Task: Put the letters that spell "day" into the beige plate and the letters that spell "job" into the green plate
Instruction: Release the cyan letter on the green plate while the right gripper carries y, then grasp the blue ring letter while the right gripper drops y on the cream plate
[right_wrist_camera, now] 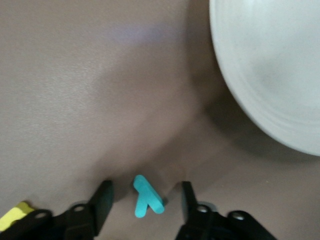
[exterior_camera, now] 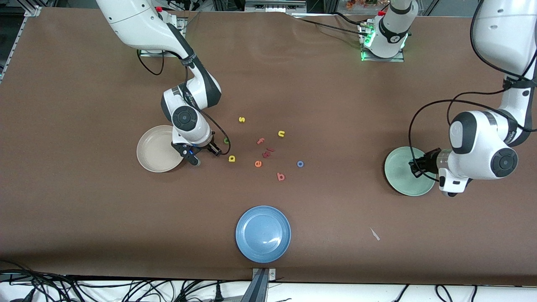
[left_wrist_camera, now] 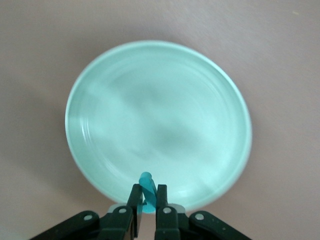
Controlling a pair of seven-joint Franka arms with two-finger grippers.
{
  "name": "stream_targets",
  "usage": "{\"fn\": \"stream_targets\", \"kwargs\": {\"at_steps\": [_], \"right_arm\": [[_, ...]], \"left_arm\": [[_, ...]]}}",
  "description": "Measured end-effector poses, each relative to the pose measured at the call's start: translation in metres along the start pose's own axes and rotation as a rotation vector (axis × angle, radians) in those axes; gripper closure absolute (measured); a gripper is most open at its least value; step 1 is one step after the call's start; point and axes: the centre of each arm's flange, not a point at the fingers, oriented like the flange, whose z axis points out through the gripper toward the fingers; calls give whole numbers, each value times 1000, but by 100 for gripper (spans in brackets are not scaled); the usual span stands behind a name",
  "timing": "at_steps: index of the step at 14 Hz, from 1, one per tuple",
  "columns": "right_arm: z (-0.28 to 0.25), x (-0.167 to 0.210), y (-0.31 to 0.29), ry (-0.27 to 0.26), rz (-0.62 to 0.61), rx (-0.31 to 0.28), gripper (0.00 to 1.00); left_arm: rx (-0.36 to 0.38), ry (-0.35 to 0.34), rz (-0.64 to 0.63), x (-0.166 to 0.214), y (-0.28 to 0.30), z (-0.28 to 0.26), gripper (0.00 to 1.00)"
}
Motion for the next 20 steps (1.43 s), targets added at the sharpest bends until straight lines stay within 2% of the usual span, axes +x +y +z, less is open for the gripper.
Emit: {"fn": "stream_targets", "kwargs": {"at_steps": [1,4,5,7,10,13,15,17,20], "right_arm": [[-1,0,0,1,3,2,56],[-1,-1,-1,2,16,4,67],[-1,-1,-1,2,17,5,68],[-1,0,-1,2,19,5,81],[-2,0,-1,2,19,4,82],[-3,0,-1,2,18,2,85],[-10,3,-1,2,-2,-1,85],[-25,12,5,-3,-34,-35,85],[-51,40,18,3,-90,-61,86]], "left_arm": [[-1,-2,9,7,-4,11,88],[-7,0,26,19,-10,30,88],[-12,4,24,22,-13,29,82],[-25,21,25,26,-13,19,64],[-70,66,43,15,5,-19,32],[-138,87,59,-38,61,-60,2],[-158,71,65,-88,108,-66,0],[-140,59,68,-138,153,-50,0],[-152,87,73,-197,209,-15,0]]}}
